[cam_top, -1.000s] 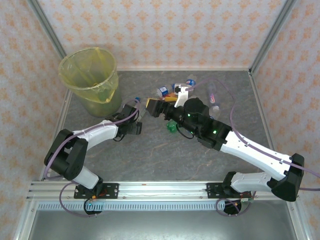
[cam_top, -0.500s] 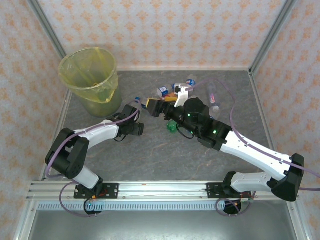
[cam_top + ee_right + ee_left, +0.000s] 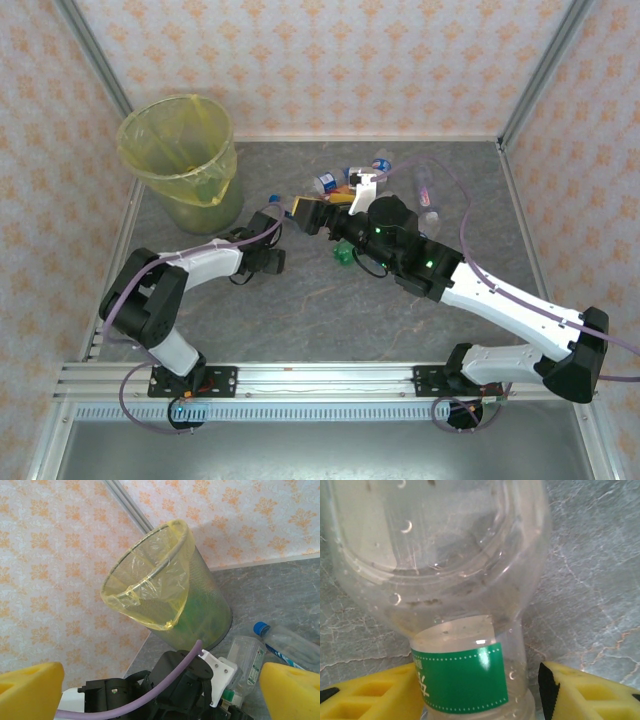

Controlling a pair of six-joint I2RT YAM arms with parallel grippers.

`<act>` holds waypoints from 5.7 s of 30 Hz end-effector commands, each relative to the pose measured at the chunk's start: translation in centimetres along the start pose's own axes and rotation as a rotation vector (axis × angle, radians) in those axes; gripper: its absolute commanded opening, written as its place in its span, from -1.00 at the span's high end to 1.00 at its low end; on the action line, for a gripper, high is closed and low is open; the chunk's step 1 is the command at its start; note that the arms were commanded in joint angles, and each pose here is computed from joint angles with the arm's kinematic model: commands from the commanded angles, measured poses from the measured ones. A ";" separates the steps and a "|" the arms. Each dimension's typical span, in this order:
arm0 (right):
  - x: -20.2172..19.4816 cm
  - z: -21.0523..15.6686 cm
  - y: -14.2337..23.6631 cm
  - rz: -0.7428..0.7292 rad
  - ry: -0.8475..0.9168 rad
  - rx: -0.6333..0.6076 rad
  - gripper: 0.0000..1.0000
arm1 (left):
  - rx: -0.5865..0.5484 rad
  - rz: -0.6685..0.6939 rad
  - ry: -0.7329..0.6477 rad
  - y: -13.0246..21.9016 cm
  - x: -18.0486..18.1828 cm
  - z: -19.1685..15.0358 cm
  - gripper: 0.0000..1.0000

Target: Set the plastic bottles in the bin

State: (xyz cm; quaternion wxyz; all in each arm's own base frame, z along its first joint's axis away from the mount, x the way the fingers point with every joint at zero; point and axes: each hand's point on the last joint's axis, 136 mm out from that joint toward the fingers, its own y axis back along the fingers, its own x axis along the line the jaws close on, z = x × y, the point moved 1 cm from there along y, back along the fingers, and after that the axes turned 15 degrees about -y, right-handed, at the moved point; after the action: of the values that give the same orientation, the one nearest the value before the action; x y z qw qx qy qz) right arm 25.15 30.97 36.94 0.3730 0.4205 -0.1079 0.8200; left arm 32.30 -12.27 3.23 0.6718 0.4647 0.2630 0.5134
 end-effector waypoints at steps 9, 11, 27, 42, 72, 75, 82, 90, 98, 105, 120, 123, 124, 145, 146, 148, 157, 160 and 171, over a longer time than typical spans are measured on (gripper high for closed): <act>0.0 0.5 0.8 0.003 0.003 -0.034 -0.99 | -0.037 0.025 0.014 1.2 0.3 1.3 0.14; -0.1 0.4 0.7 0.002 0.001 -0.033 -0.99 | -0.055 0.027 0.019 2.0 0.3 1.6 0.18; 0.4 1.2 0.6 0.011 0.013 -0.067 -0.99 | -0.446 0.005 0.170 15.5 0.7 9.5 0.34; 0.8 0.8 0.7 0.040 0.001 -0.048 -0.99 | -0.690 0.135 0.383 28.0 8.2 15.7 0.39; 1.0 0.9 0.6 0.038 0.009 -0.035 -0.99 | -0.557 0.298 0.709 26.1 24.2 14.2 0.37; 1.0 0.9 0.6 0.036 0.011 -0.039 -0.99 | -0.559 0.320 0.723 26.0 24.6 14.1 0.31; 0.9 0.9 0.6 0.031 0.016 -0.041 -0.99 | -0.566 0.336 0.735 26.1 25.0 13.9 -0.30; 0.8 0.9 0.4 0.027 0.026 -0.042 -0.99 | -0.592 0.316 0.734 26.7 24.7 14.1 -0.63; 0.7 0.8 0.2 0.024 0.029 -0.044 -0.99 | -0.659 0.299 0.706 28.0 24.2 14.3 -0.98; 0.3 0.6 -0.1 0.013 0.021 -0.047 -0.99 | -0.733 0.209 0.684 29.0 22.9 15.3 -0.98; -1.7 1.4 -0.2 -0.090 -0.008 -0.114 -0.99 | -0.703 0.016 0.521 26.9 12.4 19.6 -0.88; -3.4 2.3 1.3 -0.153 -0.069 -0.188 -0.99 | -0.672 -0.009 0.512 25.5 9.8 19.8 -0.86; -4.0 2.4 1.7 -0.167 -0.087 -0.206 -0.99 | -0.658 -0.023 0.508 24.7 8.8 19.9 -0.85; -4.8 4.0 5.1 -0.195 -0.068 -0.284 -0.99 | -0.181 0.012 0.705 4.6 0.3 16.5 -0.98; -4.9 4.0 5.2 -0.197 -0.068 -0.287 -0.99 | -0.173 0.015 0.711 4.1 0.3 16.5 -0.99; -5.0 4.1 5.4 -0.198 -0.065 -0.295 -0.99 | -0.148 0.026 0.740 3.0 0.4 16.2 -0.99; -5.5 4.2 5.8 -0.210 -0.049 -0.315 -0.99 | -0.064 0.041 0.798 -1.0 0.5 15.6 -0.99; -5.5 4.3 5.8 -0.210 -0.043 -0.319 -0.99 | -0.049 0.034 0.804 -1.8 0.4 15.5 -0.99; -5.6 4.3 5.5 -0.214 -0.028 -0.321 -0.99 | 0.009 0.024 0.780 -3.4 0.1 13.8 -0.96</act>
State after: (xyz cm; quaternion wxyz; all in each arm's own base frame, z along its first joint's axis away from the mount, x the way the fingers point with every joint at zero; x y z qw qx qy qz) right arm 25.88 22.55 35.54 0.5125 0.3865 -0.1860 0.7439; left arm 46.02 -17.82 6.97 0.5226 0.2239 0.4898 0.6609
